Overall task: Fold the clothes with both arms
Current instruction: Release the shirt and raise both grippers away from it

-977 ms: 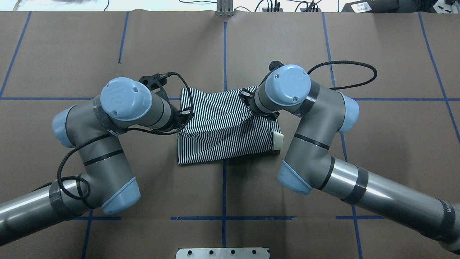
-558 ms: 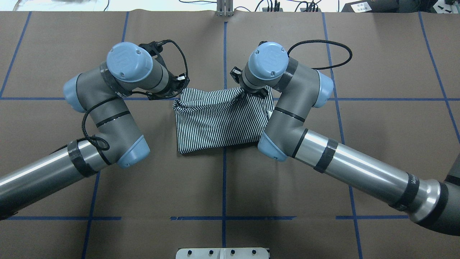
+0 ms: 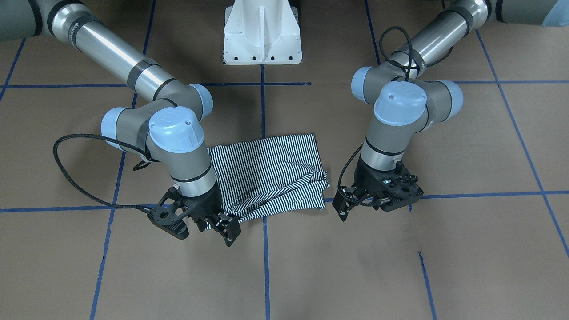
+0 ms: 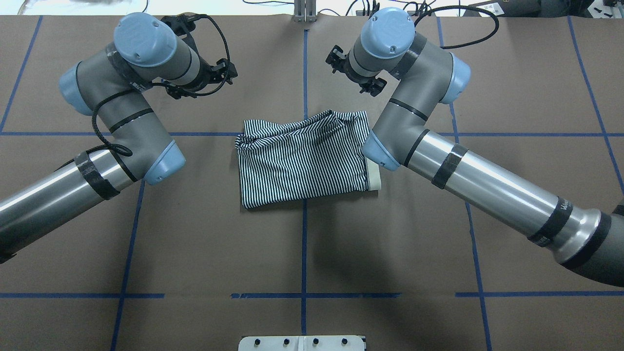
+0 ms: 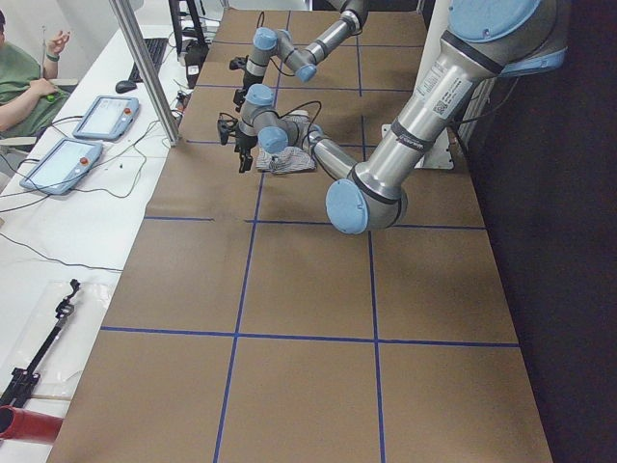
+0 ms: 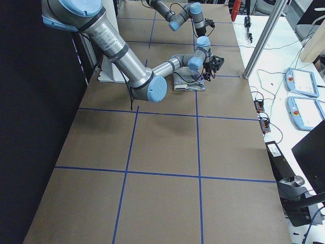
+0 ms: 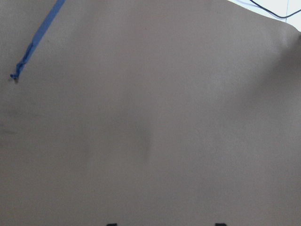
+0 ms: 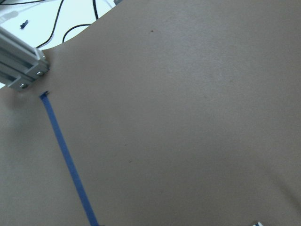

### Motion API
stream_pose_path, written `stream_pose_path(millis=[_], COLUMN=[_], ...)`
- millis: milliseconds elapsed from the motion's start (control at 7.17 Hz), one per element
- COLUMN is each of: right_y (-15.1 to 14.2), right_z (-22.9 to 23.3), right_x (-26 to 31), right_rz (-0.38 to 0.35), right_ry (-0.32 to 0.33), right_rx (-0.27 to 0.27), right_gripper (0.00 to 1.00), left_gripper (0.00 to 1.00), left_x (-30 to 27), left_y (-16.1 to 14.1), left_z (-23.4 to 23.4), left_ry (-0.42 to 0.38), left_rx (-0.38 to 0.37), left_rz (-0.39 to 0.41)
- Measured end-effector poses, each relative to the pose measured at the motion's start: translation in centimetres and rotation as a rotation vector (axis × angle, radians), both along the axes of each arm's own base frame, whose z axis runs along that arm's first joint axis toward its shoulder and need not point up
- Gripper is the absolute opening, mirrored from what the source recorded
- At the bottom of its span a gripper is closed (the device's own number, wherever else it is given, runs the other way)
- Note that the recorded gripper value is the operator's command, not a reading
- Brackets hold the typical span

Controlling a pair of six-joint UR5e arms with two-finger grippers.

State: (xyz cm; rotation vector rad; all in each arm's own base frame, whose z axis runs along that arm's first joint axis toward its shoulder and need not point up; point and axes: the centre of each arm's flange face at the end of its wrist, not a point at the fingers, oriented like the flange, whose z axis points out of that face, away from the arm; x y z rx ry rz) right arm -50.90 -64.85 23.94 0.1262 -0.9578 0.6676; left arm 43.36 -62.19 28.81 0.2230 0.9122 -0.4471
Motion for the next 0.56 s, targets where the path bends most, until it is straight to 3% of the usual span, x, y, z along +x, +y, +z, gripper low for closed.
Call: stream_pose_path(millis=[279, 558], right_y=[2.1, 6.9], right_z=[-3.2, -7.7], right_x=[-1.3, -5.0], right_rz=[-0.152, -0.331], right_ry=[0.041, 0.177], right_rx=[0.090, 0.230], right_gripper=[1.00, 1.00], left_gripper=[1.00, 1.00], left_x=[-4.7, -10.0], left_y=[0.6, 0.8], left_z=[1.7, 3.6], left_ry=[0.009, -0.039], left_rx=[0.022, 0.068], left_rz=[0.070, 0.107])
